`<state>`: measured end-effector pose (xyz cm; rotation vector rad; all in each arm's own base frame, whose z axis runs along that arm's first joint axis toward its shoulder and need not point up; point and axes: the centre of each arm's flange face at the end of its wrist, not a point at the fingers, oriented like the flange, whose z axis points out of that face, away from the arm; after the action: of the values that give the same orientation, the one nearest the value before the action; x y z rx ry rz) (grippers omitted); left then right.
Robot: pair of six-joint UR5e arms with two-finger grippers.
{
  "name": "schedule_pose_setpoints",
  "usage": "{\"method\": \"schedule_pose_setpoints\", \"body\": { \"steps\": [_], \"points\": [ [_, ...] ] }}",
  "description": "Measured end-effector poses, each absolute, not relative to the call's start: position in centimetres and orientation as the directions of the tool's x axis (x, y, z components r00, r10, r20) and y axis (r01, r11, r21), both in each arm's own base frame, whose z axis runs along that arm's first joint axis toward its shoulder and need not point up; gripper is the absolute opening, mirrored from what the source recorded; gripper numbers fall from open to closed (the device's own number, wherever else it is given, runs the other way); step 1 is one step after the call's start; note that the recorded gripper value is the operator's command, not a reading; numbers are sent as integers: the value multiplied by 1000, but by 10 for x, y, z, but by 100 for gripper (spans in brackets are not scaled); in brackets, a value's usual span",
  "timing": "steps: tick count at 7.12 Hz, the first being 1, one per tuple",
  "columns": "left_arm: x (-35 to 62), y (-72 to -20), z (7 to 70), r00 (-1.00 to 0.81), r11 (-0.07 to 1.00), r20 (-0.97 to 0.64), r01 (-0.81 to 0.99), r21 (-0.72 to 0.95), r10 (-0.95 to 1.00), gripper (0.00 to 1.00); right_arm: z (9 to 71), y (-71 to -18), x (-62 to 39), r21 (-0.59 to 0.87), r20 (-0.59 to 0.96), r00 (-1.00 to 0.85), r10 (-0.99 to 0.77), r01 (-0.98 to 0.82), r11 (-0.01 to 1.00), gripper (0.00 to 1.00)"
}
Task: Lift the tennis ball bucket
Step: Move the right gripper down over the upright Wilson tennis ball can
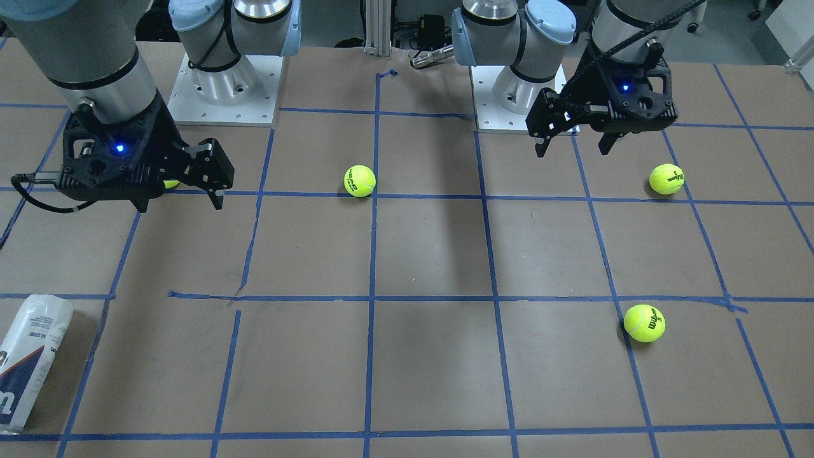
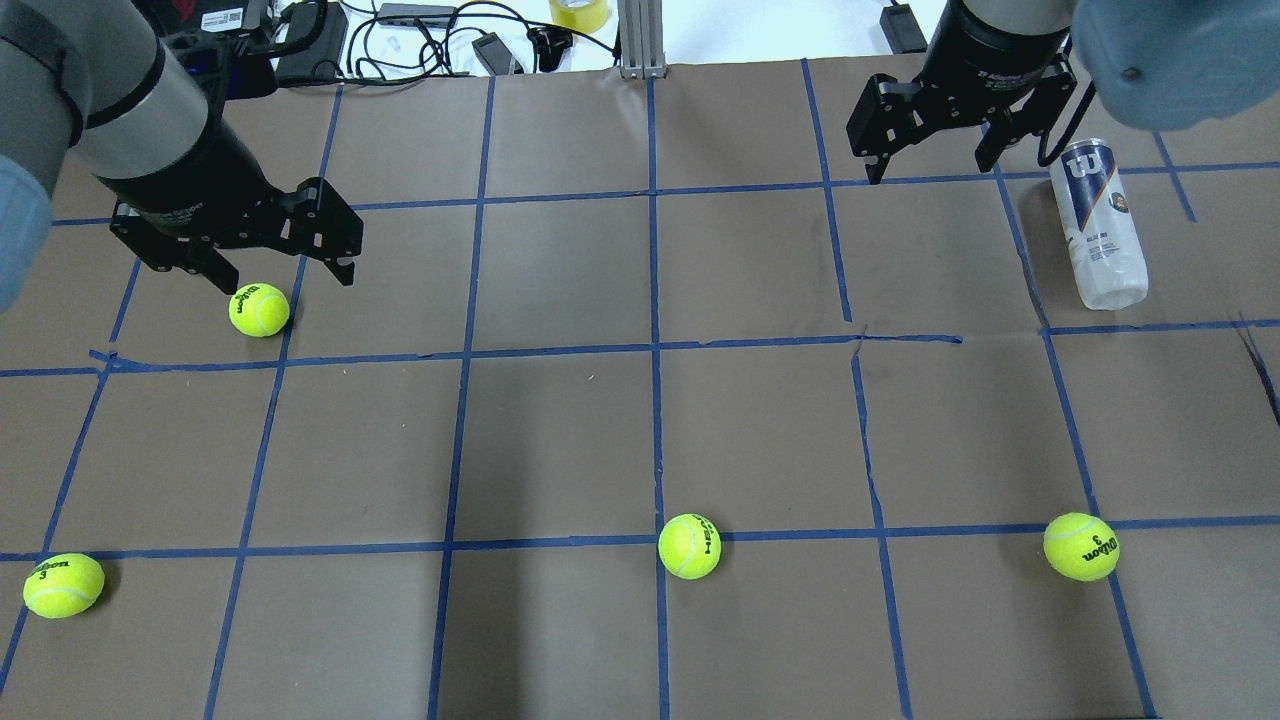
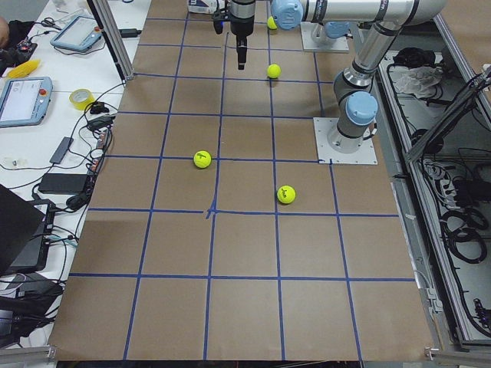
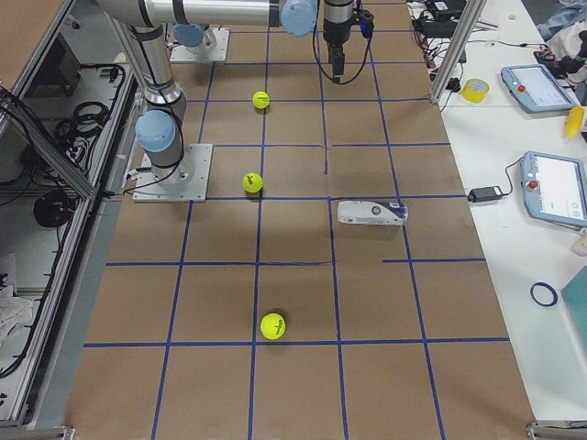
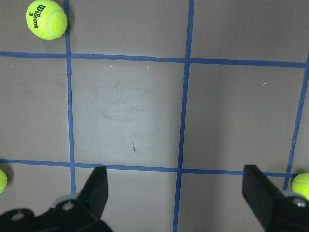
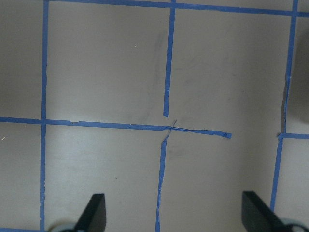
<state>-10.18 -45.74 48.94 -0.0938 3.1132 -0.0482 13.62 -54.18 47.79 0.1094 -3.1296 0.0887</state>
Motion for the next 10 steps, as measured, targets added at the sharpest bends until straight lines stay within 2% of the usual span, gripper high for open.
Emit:
{"method": "schedule_pose_setpoints", "body": {
  "steps": [5,8,10],
  "points": [
    [-101,-456,487,-998,998,-25,-61,-23,-62,100,473,-571,89,-95,63,-998,18,12,995,100],
    [-101,-455,485,-998,998,-25,-62,-8,-62,100,459,-662,-4,-144,71,-990,122,111,983,100],
    [-101,-451,478,-998,998,-24,-62,29,-61,100,415,-722,-75,-121,78,-986,148,138,983,100]
  ]
}}
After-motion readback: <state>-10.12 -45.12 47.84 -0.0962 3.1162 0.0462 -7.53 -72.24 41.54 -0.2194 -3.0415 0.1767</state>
